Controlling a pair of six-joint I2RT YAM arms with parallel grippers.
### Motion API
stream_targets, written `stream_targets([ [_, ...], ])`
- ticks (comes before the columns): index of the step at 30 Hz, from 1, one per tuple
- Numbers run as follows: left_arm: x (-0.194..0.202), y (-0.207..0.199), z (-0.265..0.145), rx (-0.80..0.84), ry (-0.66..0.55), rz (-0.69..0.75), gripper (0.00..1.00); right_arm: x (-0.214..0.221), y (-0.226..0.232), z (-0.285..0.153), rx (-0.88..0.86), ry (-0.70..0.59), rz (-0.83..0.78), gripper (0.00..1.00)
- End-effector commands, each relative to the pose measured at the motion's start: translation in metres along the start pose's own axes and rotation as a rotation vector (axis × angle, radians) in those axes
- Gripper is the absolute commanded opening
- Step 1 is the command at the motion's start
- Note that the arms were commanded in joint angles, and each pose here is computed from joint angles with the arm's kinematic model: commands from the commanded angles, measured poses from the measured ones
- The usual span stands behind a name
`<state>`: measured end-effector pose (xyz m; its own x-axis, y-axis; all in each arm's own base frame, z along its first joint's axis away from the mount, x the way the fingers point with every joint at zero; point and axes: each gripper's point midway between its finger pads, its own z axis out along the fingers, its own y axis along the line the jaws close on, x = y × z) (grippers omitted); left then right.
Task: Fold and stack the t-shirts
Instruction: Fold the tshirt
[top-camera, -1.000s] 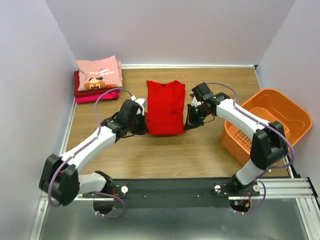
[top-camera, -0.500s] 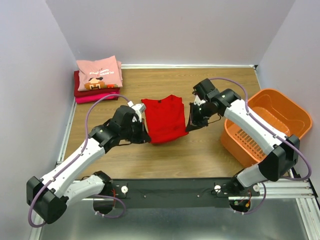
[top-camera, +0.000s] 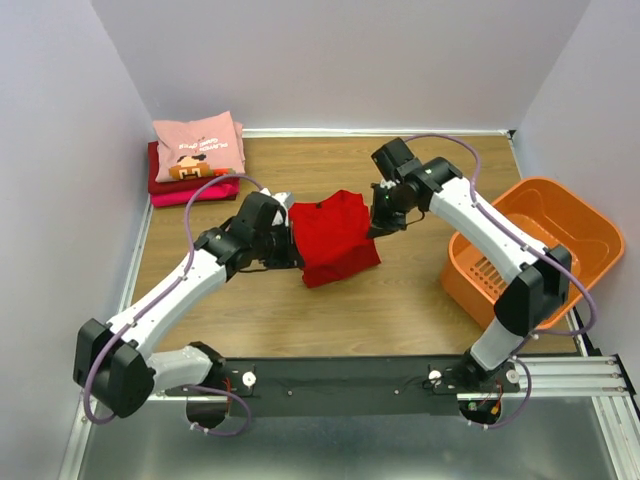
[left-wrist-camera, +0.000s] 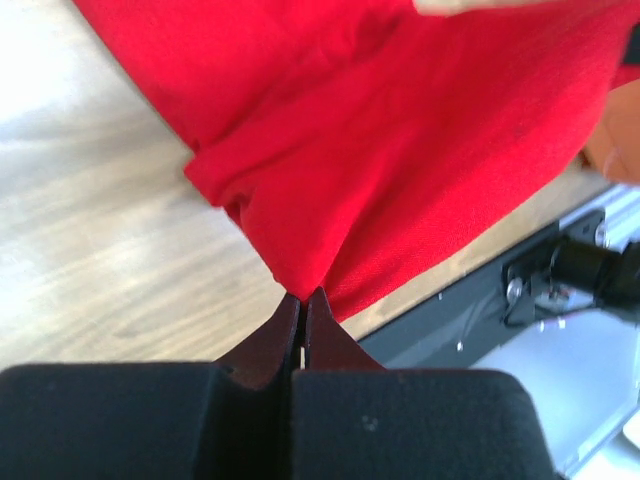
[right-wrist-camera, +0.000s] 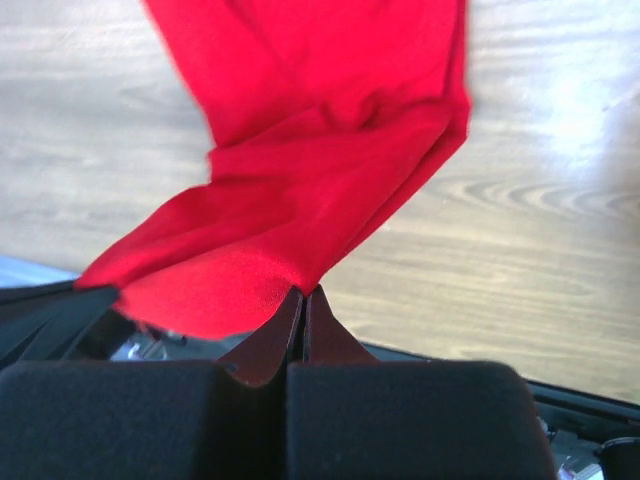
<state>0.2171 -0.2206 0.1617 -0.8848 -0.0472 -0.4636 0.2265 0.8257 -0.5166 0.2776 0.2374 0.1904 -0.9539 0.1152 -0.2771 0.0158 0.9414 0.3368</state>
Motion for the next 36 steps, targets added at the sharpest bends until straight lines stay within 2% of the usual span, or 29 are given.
stream_targets([
  [1, -0.022, 0.002, 0.007, -0.001, -0.042, 0.016, 0.0, -0.034, -0.007, 0.006, 0.071, -0.104, -0.014, 0.0],
  [9, -0.051, 0.017, 0.023, -0.018, -0.066, 0.036, 0.0, -0.071, -0.015, 0.029, 0.133, -0.153, -0.028, 0.01],
  [20, -0.088, 0.034, 0.05, -0.019, -0.067, 0.053, 0.0, -0.139, -0.014, 0.049, 0.127, -0.238, -0.034, 0.0],
  [24, -0.095, 0.049, 0.064, -0.033, -0.05, 0.028, 0.0, -0.153, -0.013, 0.066, 0.125, -0.23, -0.05, 0.0],
  [36, -0.135, 0.084, 0.084, -0.07, -0.099, -0.029, 0.0, -0.186, -0.011, 0.11, 0.118, -0.245, -0.047, 0.01],
])
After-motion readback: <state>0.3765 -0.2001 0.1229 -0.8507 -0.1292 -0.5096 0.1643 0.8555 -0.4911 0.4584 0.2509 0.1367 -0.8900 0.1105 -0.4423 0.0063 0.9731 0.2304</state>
